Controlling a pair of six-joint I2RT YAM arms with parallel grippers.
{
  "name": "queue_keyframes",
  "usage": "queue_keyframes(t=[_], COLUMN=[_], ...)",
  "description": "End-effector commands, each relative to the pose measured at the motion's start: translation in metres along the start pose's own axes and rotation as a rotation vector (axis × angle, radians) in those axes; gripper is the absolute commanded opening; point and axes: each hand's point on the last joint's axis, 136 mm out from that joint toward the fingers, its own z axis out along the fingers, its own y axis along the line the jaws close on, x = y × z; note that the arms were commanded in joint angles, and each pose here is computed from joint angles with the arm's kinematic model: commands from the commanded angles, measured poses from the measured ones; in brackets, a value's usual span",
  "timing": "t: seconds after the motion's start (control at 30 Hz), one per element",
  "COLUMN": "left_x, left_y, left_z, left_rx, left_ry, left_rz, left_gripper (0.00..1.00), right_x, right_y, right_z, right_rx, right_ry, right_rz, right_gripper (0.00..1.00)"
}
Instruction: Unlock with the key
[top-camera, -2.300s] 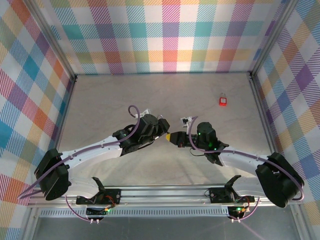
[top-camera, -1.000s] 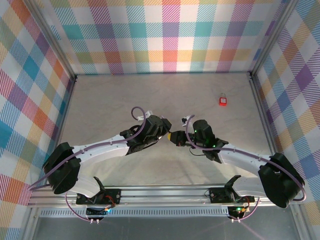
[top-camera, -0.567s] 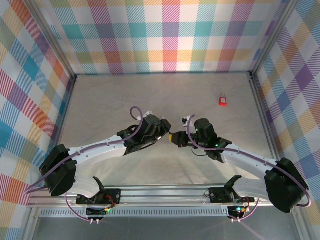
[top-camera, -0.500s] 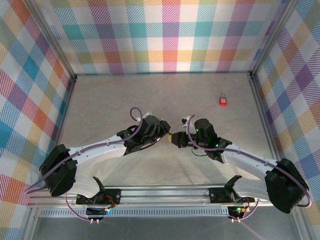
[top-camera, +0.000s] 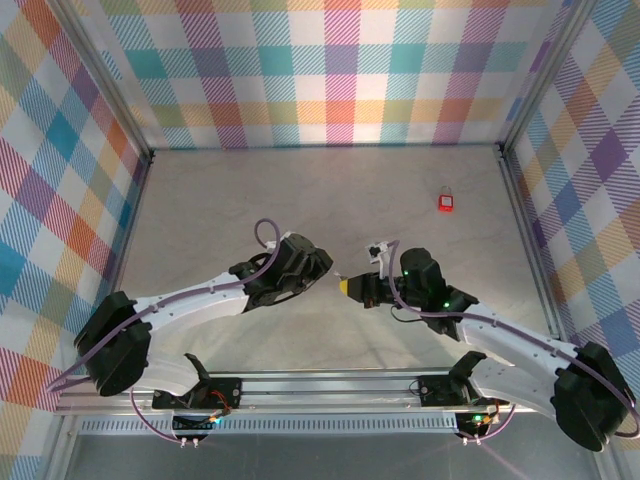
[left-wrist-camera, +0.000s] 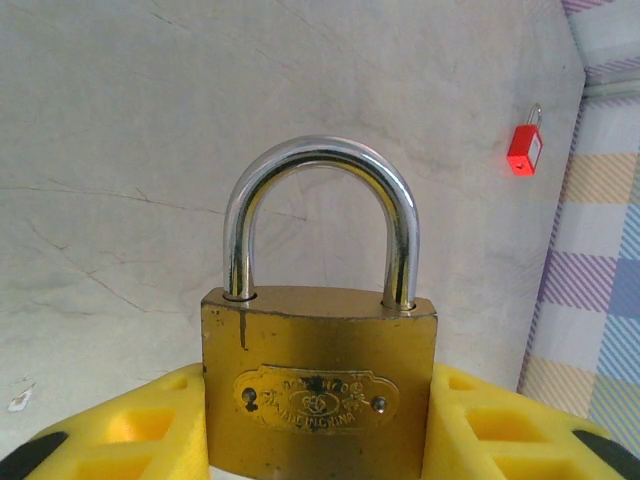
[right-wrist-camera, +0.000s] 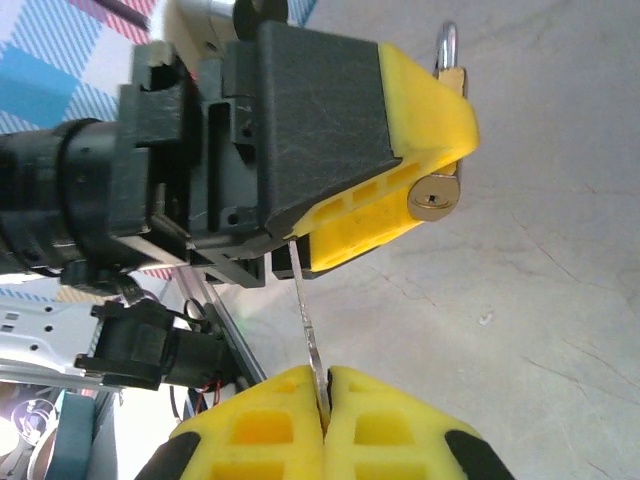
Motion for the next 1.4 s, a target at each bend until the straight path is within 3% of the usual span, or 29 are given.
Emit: queue_keyframes(t=[0.0, 0.23, 0.43, 0.73, 1.37], left_x=[-0.015, -0.015, -0.018, -0.014, -0.003], left_y=[-0.029, -0.053, -0.050, -0.044, -0.045], left_z=[-0.026, -0.048, -0.061, -0.061, -0.052], left_rx=[0.117, 0.249, 0.263, 0.243, 0.234], left_ry=[-0.042, -0.013, -0.031, -0.046, -0.029], left_rz=[-0.044, -0.160, -0.217, -0.219, -0.207], left_gripper=[0.00, 0.00, 0.00, 0.00, 0.00], right_x=[0.002, -0.007, -0.018, -0.014, -0.022], right_y=[0.004, 0.002, 0.010, 0.021, 0.021], right_z=[-0.004, -0.004, 0.000, 0.021, 0.030], right_rx=[-0.014, 0.029, 0.050, 0.020, 0.044], right_ry=[-0.008, -0.052, -0.083, -0.052, -0.058], right_rz=[-0.034, -0.054, -0.093, -0.106, -0.117], right_gripper=[0.00, 0.00, 0.00, 0.00, 0.00])
